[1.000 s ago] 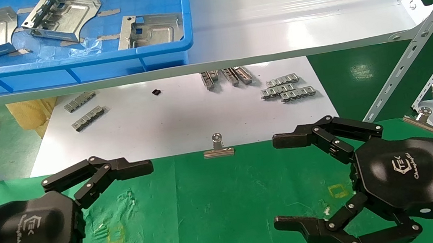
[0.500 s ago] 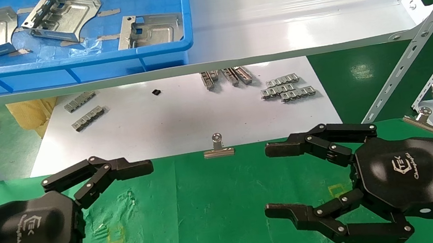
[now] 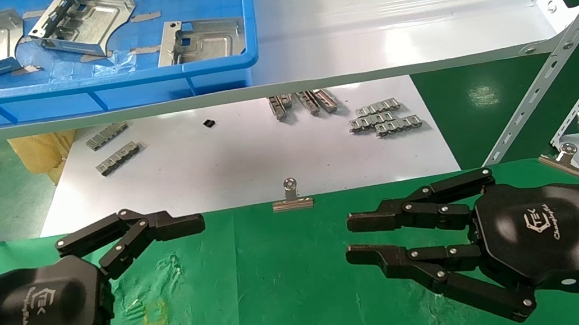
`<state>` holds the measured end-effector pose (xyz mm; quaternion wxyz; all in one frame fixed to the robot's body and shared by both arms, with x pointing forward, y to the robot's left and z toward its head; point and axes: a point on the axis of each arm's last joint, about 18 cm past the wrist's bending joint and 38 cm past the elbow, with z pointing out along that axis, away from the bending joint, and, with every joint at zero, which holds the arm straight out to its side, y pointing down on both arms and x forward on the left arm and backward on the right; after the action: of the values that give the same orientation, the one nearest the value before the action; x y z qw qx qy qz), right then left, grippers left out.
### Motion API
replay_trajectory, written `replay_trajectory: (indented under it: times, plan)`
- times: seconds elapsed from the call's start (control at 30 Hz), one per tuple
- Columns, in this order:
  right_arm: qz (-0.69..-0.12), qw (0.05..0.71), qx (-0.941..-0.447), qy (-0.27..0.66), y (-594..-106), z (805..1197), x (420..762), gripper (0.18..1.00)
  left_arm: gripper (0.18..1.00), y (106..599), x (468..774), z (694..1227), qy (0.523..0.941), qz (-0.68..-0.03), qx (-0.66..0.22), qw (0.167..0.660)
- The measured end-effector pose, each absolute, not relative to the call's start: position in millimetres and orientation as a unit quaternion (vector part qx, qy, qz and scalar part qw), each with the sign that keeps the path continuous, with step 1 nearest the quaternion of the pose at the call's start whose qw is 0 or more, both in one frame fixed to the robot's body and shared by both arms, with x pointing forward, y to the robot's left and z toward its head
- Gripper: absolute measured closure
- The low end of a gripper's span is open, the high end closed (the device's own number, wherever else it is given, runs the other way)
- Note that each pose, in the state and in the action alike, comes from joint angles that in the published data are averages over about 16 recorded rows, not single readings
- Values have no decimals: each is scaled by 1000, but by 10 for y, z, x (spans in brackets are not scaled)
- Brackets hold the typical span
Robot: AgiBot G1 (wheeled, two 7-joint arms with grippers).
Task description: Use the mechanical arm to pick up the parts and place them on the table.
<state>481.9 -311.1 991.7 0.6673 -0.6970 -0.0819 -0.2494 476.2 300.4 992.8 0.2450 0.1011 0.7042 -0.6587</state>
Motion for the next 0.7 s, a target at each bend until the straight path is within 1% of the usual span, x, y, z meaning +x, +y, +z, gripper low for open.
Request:
replay_trajectory:
  times: [0.07,0.27,0.5,0.7]
  plan:
    - [-249,667,-697,-82,-3111,9917,4819,788,183,3004,4762,9928,704,-659,101,245]
    - [-249,667,-697,-82,-3111,9917,4819,883,183,3004,4762,9928,704,-659,101,245]
    - [-249,667,-697,-82,-3111,9917,4819,957,183,3004,4761,9928,704,-659,101,245]
    - [-249,667,-697,-82,-3111,9917,4819,981,183,2994,4774,9972,701,-659,104,251]
